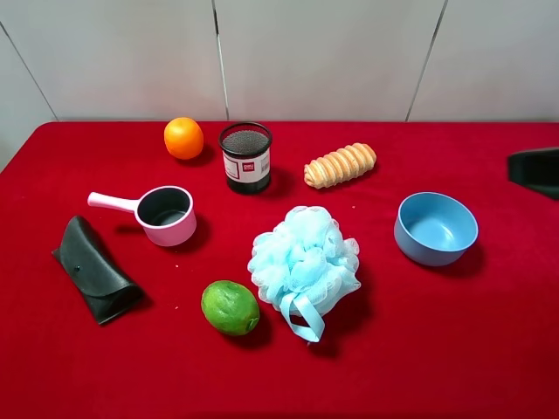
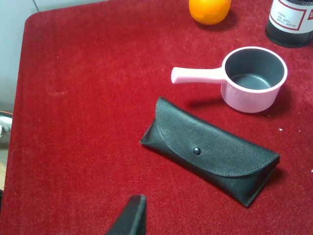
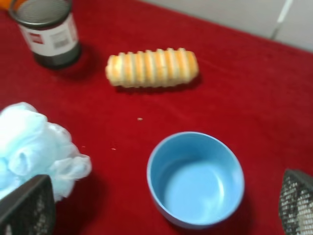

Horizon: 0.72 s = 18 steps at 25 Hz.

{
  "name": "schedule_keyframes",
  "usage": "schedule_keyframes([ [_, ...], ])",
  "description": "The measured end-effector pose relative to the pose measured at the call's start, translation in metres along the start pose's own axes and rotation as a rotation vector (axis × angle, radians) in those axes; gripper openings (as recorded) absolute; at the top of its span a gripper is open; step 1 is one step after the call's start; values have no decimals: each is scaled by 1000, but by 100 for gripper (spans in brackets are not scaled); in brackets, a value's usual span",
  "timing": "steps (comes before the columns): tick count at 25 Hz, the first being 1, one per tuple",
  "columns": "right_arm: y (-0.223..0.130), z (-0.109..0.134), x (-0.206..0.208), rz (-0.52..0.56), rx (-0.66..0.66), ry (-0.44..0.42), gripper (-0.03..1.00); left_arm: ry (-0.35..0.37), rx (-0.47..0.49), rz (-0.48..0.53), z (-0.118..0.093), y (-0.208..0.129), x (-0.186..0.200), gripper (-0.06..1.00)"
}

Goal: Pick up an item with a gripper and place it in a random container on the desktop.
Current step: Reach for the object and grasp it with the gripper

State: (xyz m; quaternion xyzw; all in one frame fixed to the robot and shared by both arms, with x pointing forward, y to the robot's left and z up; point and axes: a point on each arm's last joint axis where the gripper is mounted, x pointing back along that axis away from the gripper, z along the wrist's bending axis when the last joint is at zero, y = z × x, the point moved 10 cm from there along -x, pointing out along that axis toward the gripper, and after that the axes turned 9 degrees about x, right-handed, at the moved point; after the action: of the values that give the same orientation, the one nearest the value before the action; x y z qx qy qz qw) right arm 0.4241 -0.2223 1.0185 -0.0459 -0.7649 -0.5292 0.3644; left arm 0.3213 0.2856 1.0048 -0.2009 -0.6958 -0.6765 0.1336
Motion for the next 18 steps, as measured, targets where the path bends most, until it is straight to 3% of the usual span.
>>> schedule_keyframes([
  [18,27,65,-65,-21,122,205,69,0,0,0,0,0,0,99],
])
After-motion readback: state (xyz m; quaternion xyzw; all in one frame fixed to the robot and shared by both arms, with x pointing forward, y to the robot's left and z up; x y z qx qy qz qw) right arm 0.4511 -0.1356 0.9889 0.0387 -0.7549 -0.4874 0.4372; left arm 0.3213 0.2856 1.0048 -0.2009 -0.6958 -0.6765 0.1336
